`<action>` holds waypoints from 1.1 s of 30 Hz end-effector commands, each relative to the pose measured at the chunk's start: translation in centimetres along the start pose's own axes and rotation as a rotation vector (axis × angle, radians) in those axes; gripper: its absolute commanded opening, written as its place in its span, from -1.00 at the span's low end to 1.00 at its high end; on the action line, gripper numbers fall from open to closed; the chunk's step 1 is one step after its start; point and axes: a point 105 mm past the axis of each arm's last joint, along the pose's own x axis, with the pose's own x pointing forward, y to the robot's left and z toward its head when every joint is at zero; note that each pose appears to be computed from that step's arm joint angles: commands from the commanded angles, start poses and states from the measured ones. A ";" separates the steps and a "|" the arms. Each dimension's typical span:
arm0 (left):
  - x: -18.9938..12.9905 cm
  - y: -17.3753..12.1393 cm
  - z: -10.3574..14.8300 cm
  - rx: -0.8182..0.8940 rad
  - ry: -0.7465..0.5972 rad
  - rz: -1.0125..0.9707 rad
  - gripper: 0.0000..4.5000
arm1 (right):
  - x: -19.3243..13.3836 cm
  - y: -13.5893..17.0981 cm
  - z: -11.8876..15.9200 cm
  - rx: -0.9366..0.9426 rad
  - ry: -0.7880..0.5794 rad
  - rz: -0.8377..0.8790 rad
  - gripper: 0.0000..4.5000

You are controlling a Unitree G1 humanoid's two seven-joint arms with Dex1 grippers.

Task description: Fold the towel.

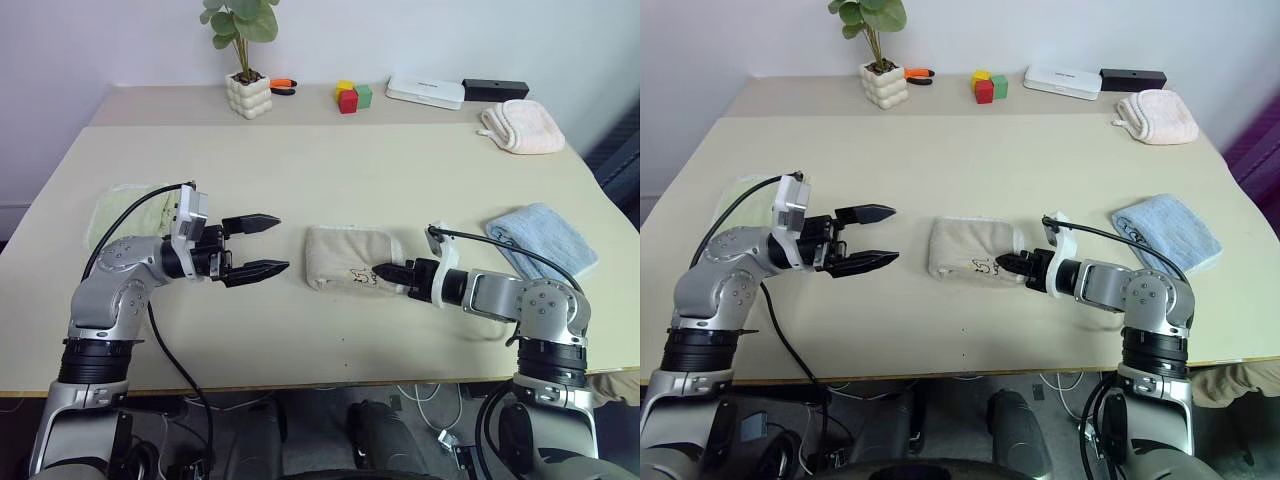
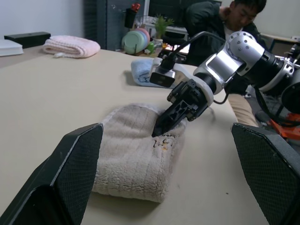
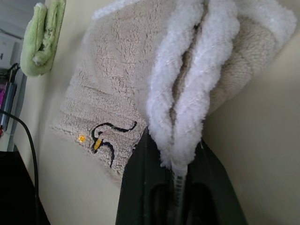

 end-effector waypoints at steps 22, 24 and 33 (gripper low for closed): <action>0.9 1.2 1.0 0.081 -0.062 -0.015 1.00 | -20.5 -4.8 13.8 0.086 -1.055 -0.323 -0.98; 0.9 1.3 1.1 0.083 -0.064 -0.014 1.00 | -21.4 -5.3 13.4 0.086 -1.076 -0.346 -0.98; 1.3 1.3 1.0 0.083 -0.064 -0.024 1.00 | -20.7 -8.3 10.0 0.118 -0.978 -0.410 -0.98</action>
